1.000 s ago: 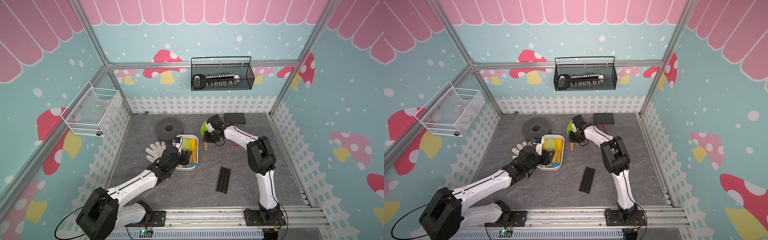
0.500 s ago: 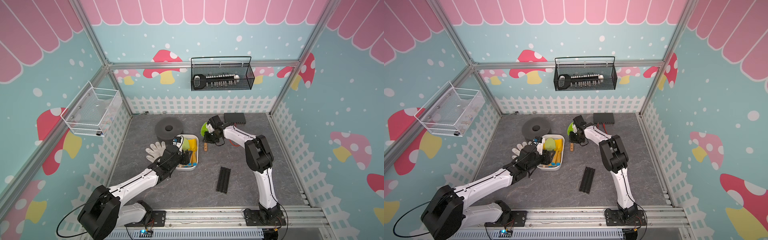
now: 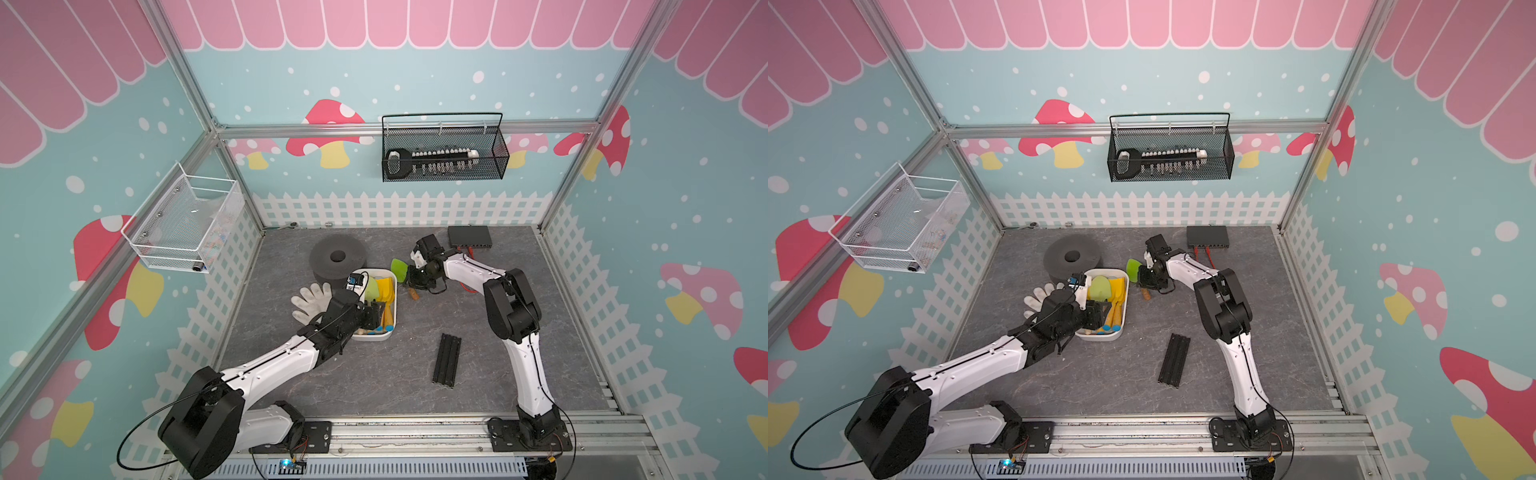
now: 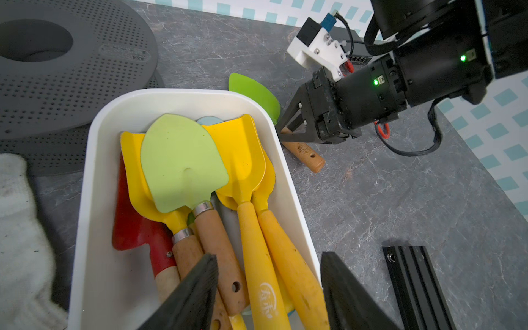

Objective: Take the shovel out of the storage box
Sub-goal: Place the shovel at the center of the board.

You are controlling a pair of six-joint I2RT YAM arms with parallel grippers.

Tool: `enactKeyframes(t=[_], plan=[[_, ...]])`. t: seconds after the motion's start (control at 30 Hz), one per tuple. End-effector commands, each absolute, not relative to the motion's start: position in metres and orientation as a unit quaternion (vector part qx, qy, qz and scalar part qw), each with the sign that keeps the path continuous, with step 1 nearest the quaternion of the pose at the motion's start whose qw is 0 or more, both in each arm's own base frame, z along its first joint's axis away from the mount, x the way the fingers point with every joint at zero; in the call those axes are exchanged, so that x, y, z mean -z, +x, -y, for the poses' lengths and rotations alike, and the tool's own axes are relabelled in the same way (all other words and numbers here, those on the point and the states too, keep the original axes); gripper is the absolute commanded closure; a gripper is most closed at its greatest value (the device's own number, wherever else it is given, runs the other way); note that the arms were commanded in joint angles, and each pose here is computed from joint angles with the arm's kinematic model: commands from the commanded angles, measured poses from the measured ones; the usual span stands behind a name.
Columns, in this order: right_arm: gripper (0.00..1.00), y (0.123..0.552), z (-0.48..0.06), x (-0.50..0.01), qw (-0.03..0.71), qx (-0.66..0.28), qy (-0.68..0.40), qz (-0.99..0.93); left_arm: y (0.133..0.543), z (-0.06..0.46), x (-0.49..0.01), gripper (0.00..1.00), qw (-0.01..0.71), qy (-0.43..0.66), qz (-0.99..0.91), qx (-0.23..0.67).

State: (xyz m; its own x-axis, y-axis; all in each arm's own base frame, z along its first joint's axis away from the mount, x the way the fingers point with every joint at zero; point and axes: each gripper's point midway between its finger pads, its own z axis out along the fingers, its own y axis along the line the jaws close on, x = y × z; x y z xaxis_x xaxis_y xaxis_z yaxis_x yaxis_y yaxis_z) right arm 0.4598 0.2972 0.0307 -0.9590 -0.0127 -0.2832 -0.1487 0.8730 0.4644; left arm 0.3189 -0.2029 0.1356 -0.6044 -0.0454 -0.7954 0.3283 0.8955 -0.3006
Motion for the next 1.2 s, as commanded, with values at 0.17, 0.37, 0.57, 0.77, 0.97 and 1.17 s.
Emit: enactKeyframes(t=[0.17, 0.37, 0.57, 0.77, 0.97, 1.17], plan=[[0.61, 0.464, -0.301, -0.017, 0.13, -0.253, -0.028, -0.958, 0.322, 0.206, -0.143, 0.38, 0.443, 0.088, -0.867, 0.213], [0.6, 0.453, -0.3, -0.032, 0.142, -0.256, -0.036, -0.955, 0.323, 0.208, -0.142, 0.38, 0.441, 0.088, -0.867, 0.215], [0.6, 0.438, -0.299, -0.026, 0.132, -0.264, -0.035, -0.955, 0.322, 0.208, -0.143, 0.38, 0.441, 0.088, -0.866, 0.217], [0.61, 0.424, -0.307, -0.028, 0.142, -0.252, -0.057, -0.955, 0.322, 0.209, -0.143, 0.38, 0.441, 0.089, -0.866, 0.219], [0.6, 0.417, -0.307, -0.042, 0.155, -0.243, -0.067, -0.955, 0.322, 0.209, -0.141, 0.38, 0.437, 0.09, -0.868, 0.218], [0.56, 0.414, -0.295, -0.056, 0.172, -0.223, -0.074, -0.957, 0.323, 0.207, -0.142, 0.38, 0.441, 0.086, -0.867, 0.213]])
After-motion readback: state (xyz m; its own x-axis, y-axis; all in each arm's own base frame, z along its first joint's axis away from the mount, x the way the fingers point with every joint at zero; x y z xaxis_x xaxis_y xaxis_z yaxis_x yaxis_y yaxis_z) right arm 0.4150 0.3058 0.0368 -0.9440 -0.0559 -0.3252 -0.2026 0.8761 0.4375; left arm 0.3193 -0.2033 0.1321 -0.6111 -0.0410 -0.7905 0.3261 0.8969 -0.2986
